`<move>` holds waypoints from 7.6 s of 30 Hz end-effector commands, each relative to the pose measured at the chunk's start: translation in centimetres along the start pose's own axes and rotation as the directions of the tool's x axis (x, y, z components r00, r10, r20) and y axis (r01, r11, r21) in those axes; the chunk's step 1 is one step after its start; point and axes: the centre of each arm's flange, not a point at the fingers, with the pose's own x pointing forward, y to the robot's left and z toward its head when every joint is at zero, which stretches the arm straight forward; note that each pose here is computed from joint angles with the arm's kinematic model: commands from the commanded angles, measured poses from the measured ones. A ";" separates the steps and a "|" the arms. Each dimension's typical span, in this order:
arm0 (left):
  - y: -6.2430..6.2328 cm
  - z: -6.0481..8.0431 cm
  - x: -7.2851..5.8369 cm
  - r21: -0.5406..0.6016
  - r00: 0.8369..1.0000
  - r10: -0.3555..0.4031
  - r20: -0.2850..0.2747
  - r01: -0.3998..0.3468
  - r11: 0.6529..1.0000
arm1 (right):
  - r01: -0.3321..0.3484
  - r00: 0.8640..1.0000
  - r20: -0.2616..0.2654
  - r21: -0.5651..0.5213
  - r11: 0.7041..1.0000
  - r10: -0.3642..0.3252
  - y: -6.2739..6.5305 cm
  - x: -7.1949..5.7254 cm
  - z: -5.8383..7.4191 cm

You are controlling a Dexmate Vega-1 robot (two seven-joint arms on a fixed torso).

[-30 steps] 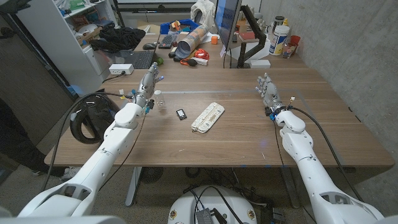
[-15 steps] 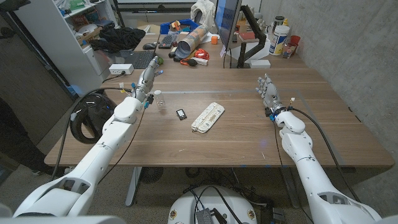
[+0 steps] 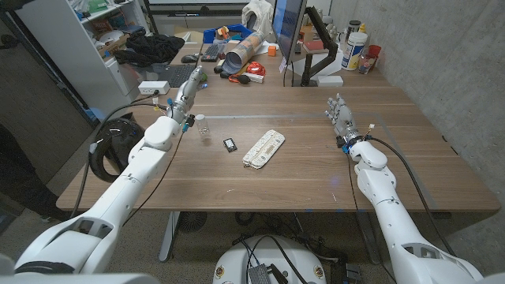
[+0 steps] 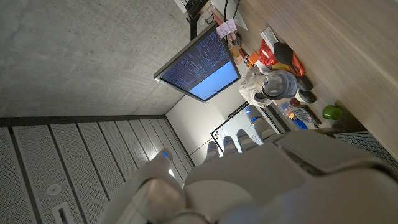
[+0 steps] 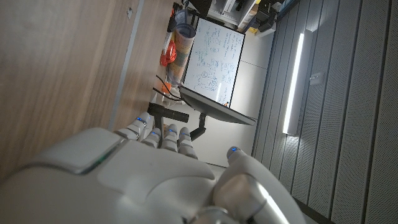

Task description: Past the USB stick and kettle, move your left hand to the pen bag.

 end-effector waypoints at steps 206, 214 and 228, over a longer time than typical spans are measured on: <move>-12.1 12.0 1.3 0.721 0.788 -0.613 0.053 0.395 0.570 | 0.052 0.997 0.058 -0.002 0.999 -0.051 -2.1 -2.8 -0.9; -12.4 11.9 1.0 0.732 0.781 -0.623 0.037 0.403 0.549 | 0.052 0.997 0.058 -0.003 0.999 -0.052 -2.2 -2.9 -0.9; -12.7 11.6 0.9 0.750 0.767 -0.642 -0.007 0.428 0.504 | 0.053 0.997 0.055 -0.004 0.999 -0.052 -2.3 -3.0 -1.1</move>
